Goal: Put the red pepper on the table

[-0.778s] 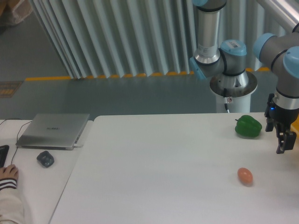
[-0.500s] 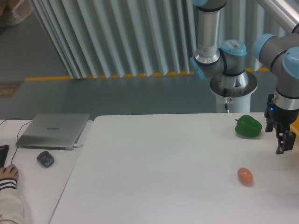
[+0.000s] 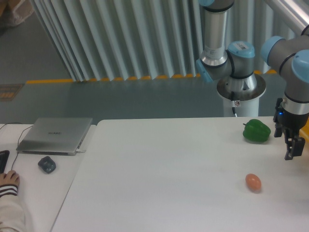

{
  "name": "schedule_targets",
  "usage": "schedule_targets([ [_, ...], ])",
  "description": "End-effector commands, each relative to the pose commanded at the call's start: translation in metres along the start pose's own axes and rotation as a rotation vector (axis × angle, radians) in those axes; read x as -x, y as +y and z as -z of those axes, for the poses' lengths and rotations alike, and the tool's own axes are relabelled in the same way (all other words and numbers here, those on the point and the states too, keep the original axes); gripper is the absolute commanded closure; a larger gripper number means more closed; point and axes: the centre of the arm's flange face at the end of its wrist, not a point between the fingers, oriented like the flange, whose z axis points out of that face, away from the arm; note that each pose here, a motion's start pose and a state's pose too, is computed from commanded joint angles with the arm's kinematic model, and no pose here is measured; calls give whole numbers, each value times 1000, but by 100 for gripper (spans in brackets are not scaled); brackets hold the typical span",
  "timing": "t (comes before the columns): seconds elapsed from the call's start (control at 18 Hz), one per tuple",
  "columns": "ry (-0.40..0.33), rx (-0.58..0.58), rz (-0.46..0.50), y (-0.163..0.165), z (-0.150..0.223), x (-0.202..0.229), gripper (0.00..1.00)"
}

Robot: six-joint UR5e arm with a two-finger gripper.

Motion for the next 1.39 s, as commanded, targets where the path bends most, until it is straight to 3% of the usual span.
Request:
schedule_targets([
  [0.22, -4, 3, -5, 6, -12, -6, 0],
  [0.56, -26, 136, 6, 27, -9, -12, 0],
  [0.72, -39, 115, 113, 48, -4, -17, 0],
  [0.94, -60, 44, 146, 45, -5, -15, 0],
  [1.22, -76, 53, 323, 81, 7, -15, 0],
  [1.39, -75, 56, 360, 85, 7, -15, 0],
])
